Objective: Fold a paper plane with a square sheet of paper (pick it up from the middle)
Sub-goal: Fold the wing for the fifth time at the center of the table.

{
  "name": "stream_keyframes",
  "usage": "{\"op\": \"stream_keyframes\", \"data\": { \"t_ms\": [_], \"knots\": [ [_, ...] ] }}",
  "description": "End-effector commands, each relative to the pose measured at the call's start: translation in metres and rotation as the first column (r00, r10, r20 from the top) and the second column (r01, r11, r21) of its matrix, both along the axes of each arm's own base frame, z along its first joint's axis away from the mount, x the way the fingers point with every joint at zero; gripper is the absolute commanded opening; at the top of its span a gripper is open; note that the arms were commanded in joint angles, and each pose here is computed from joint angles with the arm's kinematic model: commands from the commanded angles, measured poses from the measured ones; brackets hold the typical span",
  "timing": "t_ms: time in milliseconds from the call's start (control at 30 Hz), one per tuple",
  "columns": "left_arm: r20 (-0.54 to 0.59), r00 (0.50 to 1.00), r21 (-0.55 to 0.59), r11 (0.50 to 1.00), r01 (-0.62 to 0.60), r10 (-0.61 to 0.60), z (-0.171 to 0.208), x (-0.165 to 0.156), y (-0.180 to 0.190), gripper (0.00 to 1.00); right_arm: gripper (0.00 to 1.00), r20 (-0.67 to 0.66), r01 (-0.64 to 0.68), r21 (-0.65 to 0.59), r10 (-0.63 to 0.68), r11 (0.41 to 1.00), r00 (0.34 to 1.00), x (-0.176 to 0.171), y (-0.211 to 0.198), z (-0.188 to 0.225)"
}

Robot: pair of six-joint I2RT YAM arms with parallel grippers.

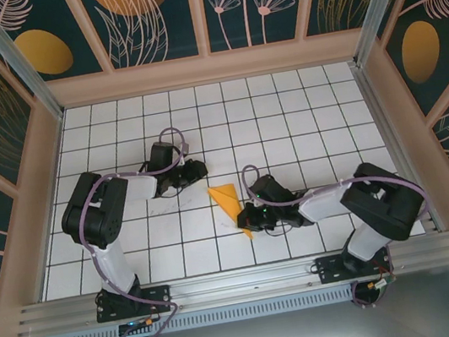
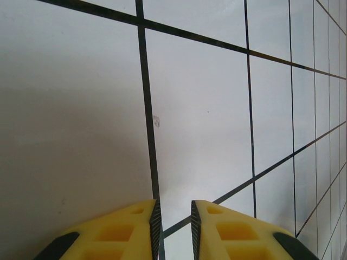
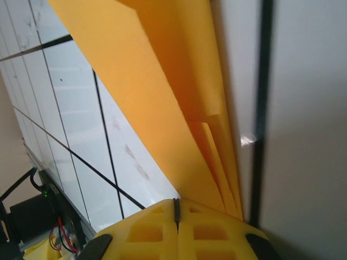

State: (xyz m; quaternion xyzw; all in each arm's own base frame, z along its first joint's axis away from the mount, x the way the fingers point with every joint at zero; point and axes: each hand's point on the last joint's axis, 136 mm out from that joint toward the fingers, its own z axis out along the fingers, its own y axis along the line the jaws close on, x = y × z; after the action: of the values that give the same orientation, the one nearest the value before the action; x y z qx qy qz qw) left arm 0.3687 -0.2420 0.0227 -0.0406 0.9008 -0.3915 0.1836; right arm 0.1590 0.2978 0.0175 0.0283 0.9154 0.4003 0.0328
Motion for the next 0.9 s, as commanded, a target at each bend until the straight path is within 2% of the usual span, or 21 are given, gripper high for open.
{"op": "stream_keyframes", "data": {
  "t_ms": [0, 167, 233, 300, 367, 433, 500, 533, 600, 733, 867],
  "knots": [
    [-0.049, 0.998, 0.099, 0.994, -0.038, 0.043, -0.03, -0.004, 0.017, 0.26, 0.0, -0.028, 0.031, -0.082, -0.033, 0.996, 0.999, -0.002, -0.019, -0.008],
    [0.054, 0.996, 0.07, 0.995, -0.067, 0.064, 0.017, 0.004, 0.019, 0.31, 0.0, -0.011, 0.066, -0.119, -0.068, 0.991, 0.998, 0.007, -0.022, -0.014],
    [0.096, 0.993, 0.067, 0.995, -0.074, 0.068, 0.038, 0.007, 0.02, 0.32, 0.0, -0.002, 0.074, -0.086, -0.074, 0.994, 0.997, 0.012, -0.017, -0.012],
    [0.121, 0.991, 0.017, 0.998, -0.059, 0.057, 0.059, 0.003, 0.014, 0.33, 0.0, 0.027, 0.073, -0.046, -0.072, 0.996, 0.997, 0.021, -0.007, -0.003],
    [0.121, 0.992, -0.035, 0.999, -0.038, 0.042, 0.071, -0.007, 0.006, 0.37, 0.0, 0.078, 0.045, 0.027, -0.047, 0.999, 0.996, 0.03, 0.011, 0.018],
    [0.109, 0.993, -0.041, 0.999, -0.029, 0.033, 0.075, -0.016, 0.001, 0.38, 0.04, 0.151, 0.033, 0.091, -0.047, 0.995, 0.987, 0.04, 0.023, 0.047],
    [0.083, 0.995, -0.005, 0.998, -0.059, 0.059, 0.073, -0.022, 0.005, 0.4, 0.1, 0.226, 0.04, 0.13, -0.069, 0.991, 0.972, 0.048, 0.024, 0.073],
    [0.073, 0.995, 0.019, 0.997, -0.072, 0.071, 0.071, -0.026, 0.008, 0.44, 0.15, 0.258, 0.072, 0.122, -0.102, 0.99, 0.961, 0.053, 0.017, 0.082],
    [0.047, 0.993, 0.074, 0.991, -0.114, 0.111, 0.065, -0.033, 0.016, 0.46, 0.22, 0.305, 0.15, 0.094, -0.172, 0.984, 0.937, 0.063, -0.003, 0.088],
    [0.017, 0.992, 0.16, 0.979, -0.125, 0.123, 0.058, -0.053, 0.014, 0.5, 0.31, 0.31, 0.335, 0.042, -0.331, 0.941, 0.891, 0.079, -0.061, 0.074],
    [-0.023, 0.995, 0.275, 0.958, -0.082, 0.092, 0.045, -0.071, -0.004, 0.55, 0.35, 0.281, 0.355, 0.038, -0.351, 0.934, 0.893, 0.083, -0.084, 0.061]
  ]
}}
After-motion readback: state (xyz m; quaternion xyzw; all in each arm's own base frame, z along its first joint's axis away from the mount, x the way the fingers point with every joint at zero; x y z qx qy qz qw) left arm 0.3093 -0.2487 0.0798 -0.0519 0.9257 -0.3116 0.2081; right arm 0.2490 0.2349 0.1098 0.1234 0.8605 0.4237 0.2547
